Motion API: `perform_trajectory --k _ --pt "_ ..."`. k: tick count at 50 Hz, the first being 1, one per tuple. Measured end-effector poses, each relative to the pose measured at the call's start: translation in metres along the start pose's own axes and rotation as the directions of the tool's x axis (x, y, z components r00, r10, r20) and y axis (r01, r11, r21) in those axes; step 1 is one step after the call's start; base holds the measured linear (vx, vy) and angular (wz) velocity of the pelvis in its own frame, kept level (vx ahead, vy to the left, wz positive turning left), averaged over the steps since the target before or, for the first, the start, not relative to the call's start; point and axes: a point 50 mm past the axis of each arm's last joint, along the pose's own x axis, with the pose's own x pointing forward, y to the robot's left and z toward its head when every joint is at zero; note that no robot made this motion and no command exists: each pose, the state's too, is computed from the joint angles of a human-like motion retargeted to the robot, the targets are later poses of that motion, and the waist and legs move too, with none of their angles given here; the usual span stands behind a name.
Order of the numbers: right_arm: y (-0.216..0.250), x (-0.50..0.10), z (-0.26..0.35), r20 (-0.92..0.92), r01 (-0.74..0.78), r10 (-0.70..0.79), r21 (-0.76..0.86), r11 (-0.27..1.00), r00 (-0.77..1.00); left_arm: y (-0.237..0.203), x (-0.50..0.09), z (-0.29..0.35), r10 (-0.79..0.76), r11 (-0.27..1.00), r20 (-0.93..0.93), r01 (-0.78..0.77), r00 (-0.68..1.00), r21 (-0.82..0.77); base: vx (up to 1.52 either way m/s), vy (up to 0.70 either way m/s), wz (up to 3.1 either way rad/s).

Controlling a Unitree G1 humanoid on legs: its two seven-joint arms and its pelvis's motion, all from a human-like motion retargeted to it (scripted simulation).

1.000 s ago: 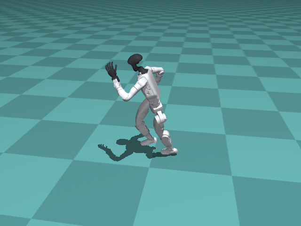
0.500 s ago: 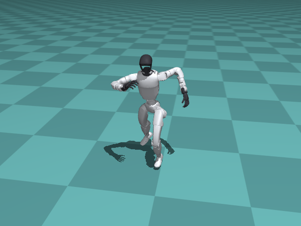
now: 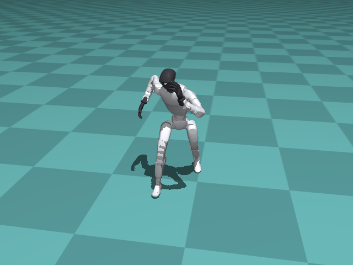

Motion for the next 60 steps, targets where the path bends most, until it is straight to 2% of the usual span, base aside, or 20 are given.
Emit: perform_trajectory --k 2,5,7,9,10,12,15,18,22,25,29,32,35,39,44,49,53,55,57,60 --pt "0.001 -0.004 -0.006 -0.037 0.005 -0.005 0.015 1.000 0.999 0.009 -0.028 0.000 -0.047 0.999 -0.091 0.046 0.995 -0.006 1.59 -0.66 0.02" --pt "0.007 0.017 0.007 0.068 0.042 -0.044 0.020 0.999 0.997 0.011 -0.105 -0.020 -0.131 0.989 -0.456 0.084 0.880 -0.124 1.53 -0.62 -0.47" --pt "0.012 0.047 0.028 0.221 0.132 -0.134 0.023 0.991 0.966 0.004 -0.192 -0.041 -0.144 0.973 -0.786 -0.060 0.602 -0.225 1.42 -0.52 -1.16" --pt "0.017 0.088 0.073 0.448 0.242 -0.217 0.002 0.970 0.867 -0.005 -0.310 -0.035 -0.097 0.950 -0.990 -0.286 0.104 -0.123 1.41 -0.43 -1.72" --pt "0.018 0.106 0.107 0.582 0.298 -0.238 -0.008 0.954 0.778 -0.010 -0.373 -0.013 -0.061 0.942 -0.980 -0.335 -0.190 0.006 1.45 -0.33 -1.81" --pt "0.028 0.119 0.198 0.840 0.331 -0.186 0.008 0.944 0.510 0.000 -0.468 0.065 0.003 0.977 -0.784 -0.166 -0.620 0.134 1.50 -0.23 -1.60" --pt "0.060 0.088 0.307 0.977 0.149 -0.187 0.172 0.974 0.098 0.050 -0.499 0.174 0.084 0.995 -0.557 0.100 -0.826 0.001 1.57 -0.09 -1.42" --pt "0.087 0.035 0.351 0.962 -0.099 -0.213 0.199 0.975 -0.168 0.097 -0.469 0.228 0.124 0.992 -0.459 0.100 -0.880 0.077 1.66 0.12 -1.62" --pt "0.117 -0.009 0.353 0.933 -0.183 -0.011 -0.059 0.981 -0.360 0.135 -0.423 0.266 0.160 0.982 -0.412 0.102 -0.897 0.159 1.71 0.37 -1.32" --pt "0.130 -0.016 0.335 0.929 -0.281 0.087 -0.197 0.939 -0.360 0.144 -0.399 0.258 0.181 0.975 -0.478 0.092 -0.860 0.203 1.73 0.54 -0.47" --pt "0.132 0.020 0.296 0.978 -0.346 0.193 -0.210 0.914 -0.082 0.128 -0.397 0.195 0.151 0.988 -0.684 0.082 -0.714 0.132 1.61 0.50 0.79" --pt "0.132 0.090 0.235 0.855 -0.343 0.333 -0.198 0.918 0.398 0.102 -0.384 0.098 0.148 0.989 -0.898 0.080 -0.414 0.126 1.41 0.30 1.52" --pt "0.112 0.147 0.110 0.351 -0.353 0.446 -0.298 0.887 0.823 0.055 -0.309 -0.020 0.113 0.992 -0.988 -0.061 0.108 0.107 1.43 0.11 1.86" --pt "0.043 0.114 0.026 0.018 -0.388 0.397 -0.173 0.905 0.918 -0.004 -0.127 -0.080 0.108 0.968 -0.643 -0.226 0.758 -0.104 1.48 -0.06 2.07" --pt "-0.016 0.069 0.021 -0.130 -0.403 0.384 -0.188 0.896 0.914 -0.033 -0.015 -0.031 -0.021 0.951 -0.176 -0.034 0.984 -0.306 1.53 -0.49 1.35" --pt "-0.018 0.051 0.030 -0.124 -0.400 0.380 -0.334 0.854 0.916 -0.022 -0.021 -0.018 -0.010 0.890 -0.153 -0.061 0.988 -0.452 1.65 -0.77 0.45" --pt "0.002 0.065 0.035 0.092 -0.181 0.196 -0.148 0.972 0.976 0.002 -0.114 -0.044 0.000 0.920 -0.525 -0.205 0.851 -0.333 1.52 -0.70 -0.69" --pt "0.028 0.094 0.058 0.297 -0.032 0.013 0.060 0.998 0.955 0.020 -0.197 -0.048 0.086 0.952 -0.787 -0.283 0.610 -0.115 1.42 -0.55 -1.10" --pt "0.060 0.129 0.112 0.504 -0.011 -0.045 0.108 0.994 0.863 0.030 -0.300 -0.027 0.183 0.959 -0.962 -0.250 0.204 0.130 1.40 -0.47 -1.43" --pt "0.110 0.146 0.233 0.806 -0.113 -0.049 0.142 0.983 0.590 0.037 -0.418 0.053 0.152 0.983 -0.920 -0.043 -0.362 0.179 1.43 -0.34 -1.48"
